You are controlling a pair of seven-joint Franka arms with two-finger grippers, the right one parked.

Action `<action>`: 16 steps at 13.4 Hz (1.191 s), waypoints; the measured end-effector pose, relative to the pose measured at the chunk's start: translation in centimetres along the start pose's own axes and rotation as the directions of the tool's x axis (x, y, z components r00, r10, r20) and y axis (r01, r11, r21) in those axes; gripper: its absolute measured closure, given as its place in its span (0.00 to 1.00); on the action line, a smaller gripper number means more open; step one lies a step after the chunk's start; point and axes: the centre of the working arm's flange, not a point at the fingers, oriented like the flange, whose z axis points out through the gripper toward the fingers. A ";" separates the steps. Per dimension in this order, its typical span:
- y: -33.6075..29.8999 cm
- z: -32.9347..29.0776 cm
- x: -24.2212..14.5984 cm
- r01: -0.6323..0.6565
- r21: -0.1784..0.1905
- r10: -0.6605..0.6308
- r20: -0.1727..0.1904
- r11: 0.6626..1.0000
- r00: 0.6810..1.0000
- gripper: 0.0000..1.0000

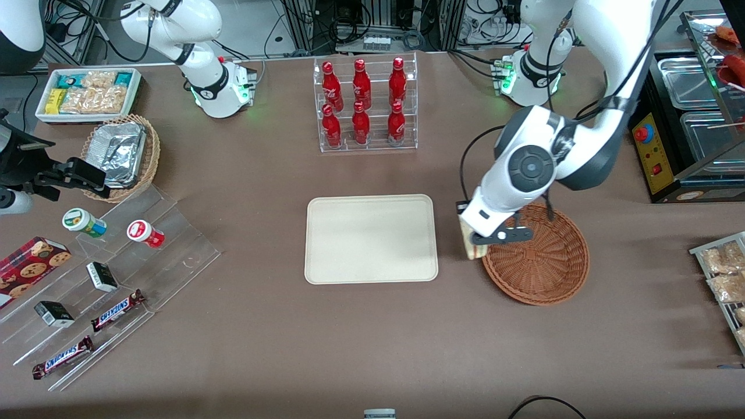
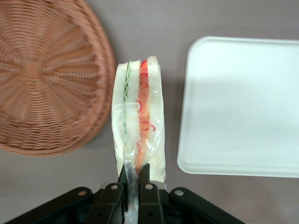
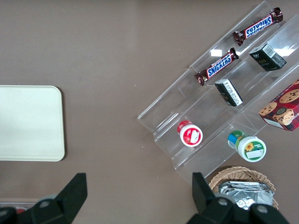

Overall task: Place sandwich from basket to tray
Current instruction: 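Lift the sandwich and carry it with the left gripper over the tray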

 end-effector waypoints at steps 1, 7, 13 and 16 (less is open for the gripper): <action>1.0 0.8 -0.2 -0.018 -0.010 0.018 0.006 1.000 1.000 0.90; 5.1 4.0 -1.5 -0.117 -0.015 0.117 0.022 0.993 0.993 0.90; 10.4 5.6 -2.8 -0.207 -0.026 0.207 0.009 0.978 0.978 0.90; 12.7 6.5 -2.7 -0.213 -0.011 0.212 -0.007 0.977 0.977 0.90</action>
